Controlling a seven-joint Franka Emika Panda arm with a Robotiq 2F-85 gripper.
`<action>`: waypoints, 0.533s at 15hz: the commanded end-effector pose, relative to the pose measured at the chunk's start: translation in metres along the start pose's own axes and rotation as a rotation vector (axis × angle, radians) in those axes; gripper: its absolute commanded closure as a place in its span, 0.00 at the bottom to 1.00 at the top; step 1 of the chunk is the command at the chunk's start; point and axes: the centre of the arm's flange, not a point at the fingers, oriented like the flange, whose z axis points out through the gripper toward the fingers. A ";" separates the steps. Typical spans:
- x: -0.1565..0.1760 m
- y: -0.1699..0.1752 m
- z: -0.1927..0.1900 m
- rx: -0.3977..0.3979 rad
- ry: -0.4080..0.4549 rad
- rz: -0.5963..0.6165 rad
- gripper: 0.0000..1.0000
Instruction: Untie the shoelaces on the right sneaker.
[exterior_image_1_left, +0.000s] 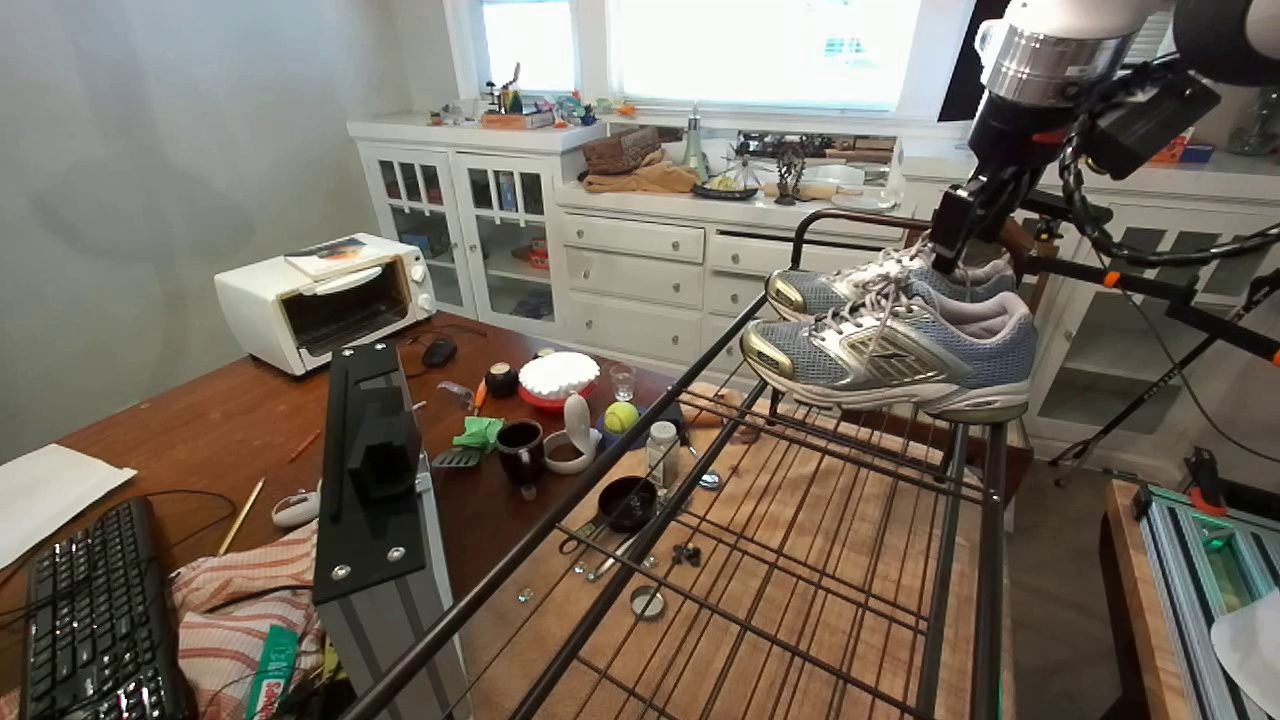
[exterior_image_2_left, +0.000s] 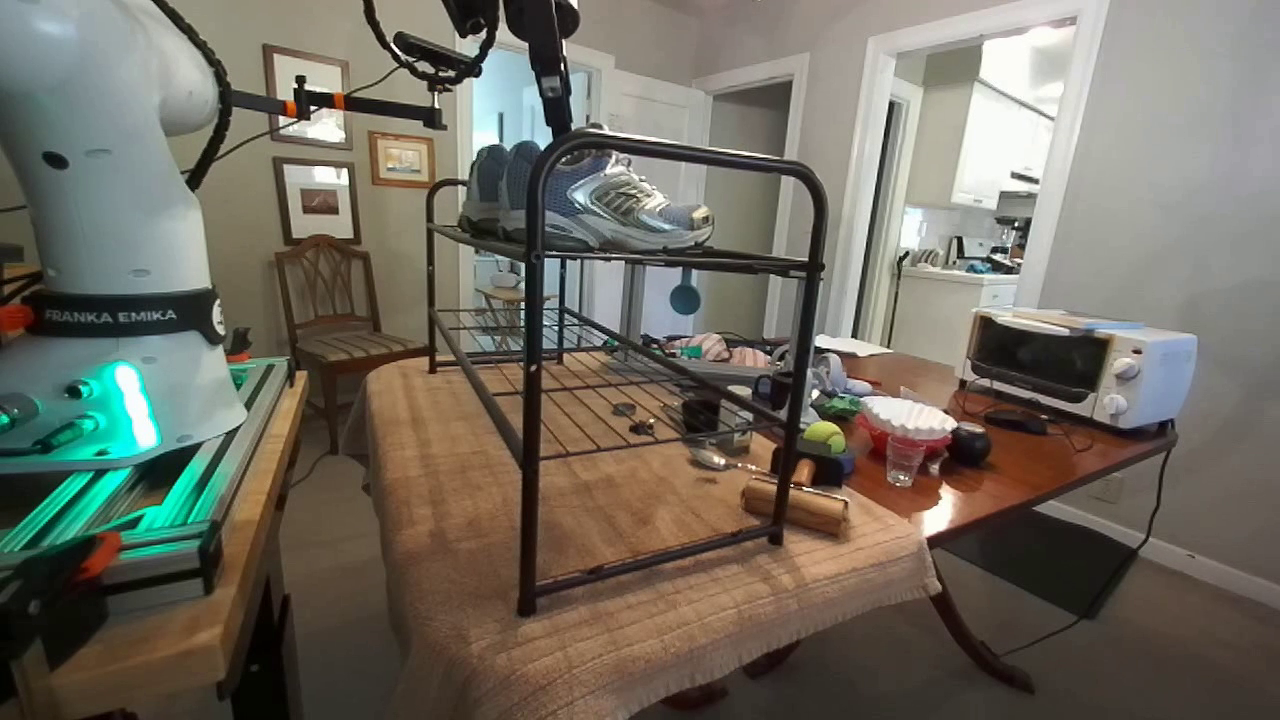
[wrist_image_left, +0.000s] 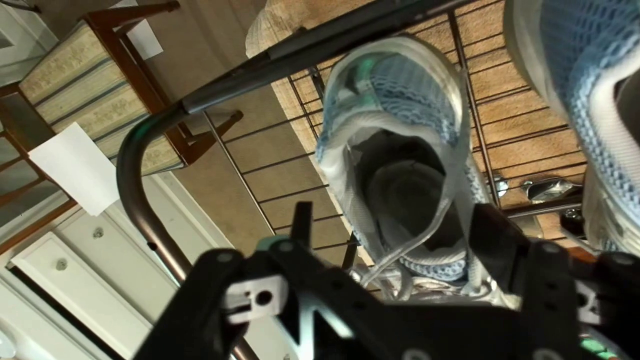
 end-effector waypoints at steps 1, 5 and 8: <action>-0.001 0.001 0.007 -0.009 0.003 -0.012 0.51; -0.001 0.001 0.007 -0.004 0.003 -0.005 0.82; 0.000 0.000 0.006 0.001 0.006 -0.004 1.00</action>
